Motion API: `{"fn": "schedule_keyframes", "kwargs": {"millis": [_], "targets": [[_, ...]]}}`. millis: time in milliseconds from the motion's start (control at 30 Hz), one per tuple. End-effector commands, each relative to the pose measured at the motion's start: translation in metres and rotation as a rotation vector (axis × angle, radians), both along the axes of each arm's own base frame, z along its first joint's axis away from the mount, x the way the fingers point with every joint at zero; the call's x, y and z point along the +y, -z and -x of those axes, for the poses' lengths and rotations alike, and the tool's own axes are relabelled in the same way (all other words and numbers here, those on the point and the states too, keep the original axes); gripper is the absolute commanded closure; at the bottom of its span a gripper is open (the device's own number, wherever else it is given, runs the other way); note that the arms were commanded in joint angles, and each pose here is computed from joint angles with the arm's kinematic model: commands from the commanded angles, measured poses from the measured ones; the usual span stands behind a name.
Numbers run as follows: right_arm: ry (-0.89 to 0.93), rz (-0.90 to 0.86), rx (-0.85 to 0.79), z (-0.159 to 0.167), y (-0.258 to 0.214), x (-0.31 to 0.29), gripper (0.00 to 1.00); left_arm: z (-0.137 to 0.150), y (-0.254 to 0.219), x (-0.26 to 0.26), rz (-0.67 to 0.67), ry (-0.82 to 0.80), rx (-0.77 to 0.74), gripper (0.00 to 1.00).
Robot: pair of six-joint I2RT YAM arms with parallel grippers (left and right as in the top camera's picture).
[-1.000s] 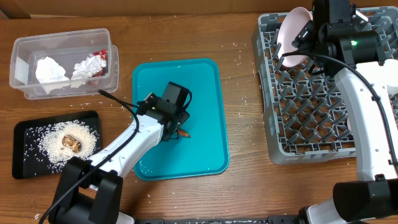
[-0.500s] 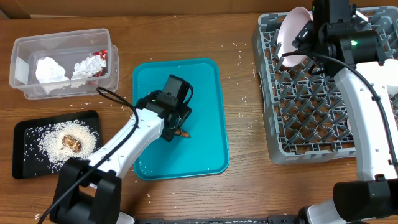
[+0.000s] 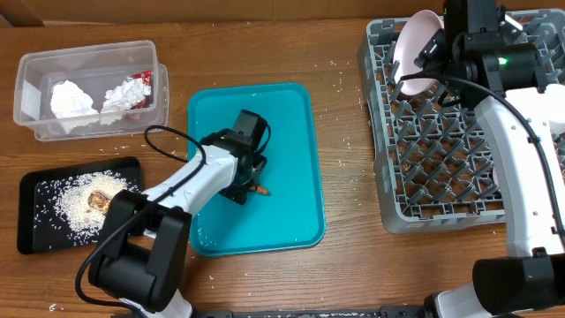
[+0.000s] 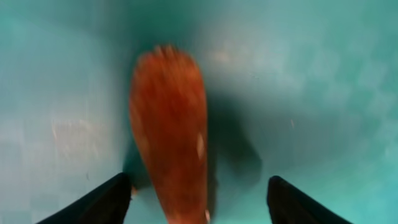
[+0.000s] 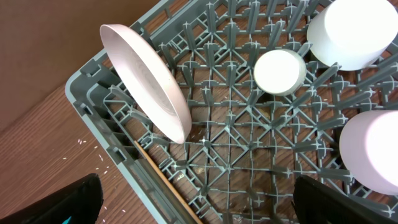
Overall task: Sort waste into correct bins and load items into the dishwasher
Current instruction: 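Grasp the carrot by its end with the left gripper and lift, then carry the carrot left and release it onto the black tray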
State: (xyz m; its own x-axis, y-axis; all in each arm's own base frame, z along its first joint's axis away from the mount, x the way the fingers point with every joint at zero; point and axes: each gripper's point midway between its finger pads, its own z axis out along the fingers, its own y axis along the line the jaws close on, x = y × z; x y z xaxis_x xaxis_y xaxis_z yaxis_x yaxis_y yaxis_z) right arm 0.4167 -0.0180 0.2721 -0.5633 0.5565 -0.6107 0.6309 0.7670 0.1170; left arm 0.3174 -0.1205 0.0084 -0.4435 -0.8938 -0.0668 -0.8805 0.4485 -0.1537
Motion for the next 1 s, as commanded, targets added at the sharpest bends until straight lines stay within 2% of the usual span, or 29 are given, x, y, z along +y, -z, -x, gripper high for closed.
{"fn": "schedule_keyframes", "kwargs": {"millis": [0, 267, 567, 733, 967], "targets": [[0.004, -0.003, -0.011, -0.001, -0.002, 0.001, 0.00, 0.001, 0.007, 0.010, -0.006, -0.042, 0.020, 0.36], [0.004, -0.003, -0.011, -0.001, -0.002, 0.001, 0.00, 0.000, 0.007, 0.012, -0.006, -0.045, 0.021, 0.64], [0.004, -0.003, -0.011, -0.001, -0.002, 0.001, 0.00, -0.004, -0.001, 0.012, -0.018, 0.026, -0.005, 0.72], [0.004, -0.003, -0.011, -0.001, -0.002, 0.001, 0.00, -0.013, -0.016, 0.015, -0.020, 0.068, -0.051, 0.87], [0.004, -0.003, -0.011, -0.001, -0.002, 0.001, 0.00, -0.022, -0.047, 0.033, -0.011, 0.028, -0.125, 0.87]]}}
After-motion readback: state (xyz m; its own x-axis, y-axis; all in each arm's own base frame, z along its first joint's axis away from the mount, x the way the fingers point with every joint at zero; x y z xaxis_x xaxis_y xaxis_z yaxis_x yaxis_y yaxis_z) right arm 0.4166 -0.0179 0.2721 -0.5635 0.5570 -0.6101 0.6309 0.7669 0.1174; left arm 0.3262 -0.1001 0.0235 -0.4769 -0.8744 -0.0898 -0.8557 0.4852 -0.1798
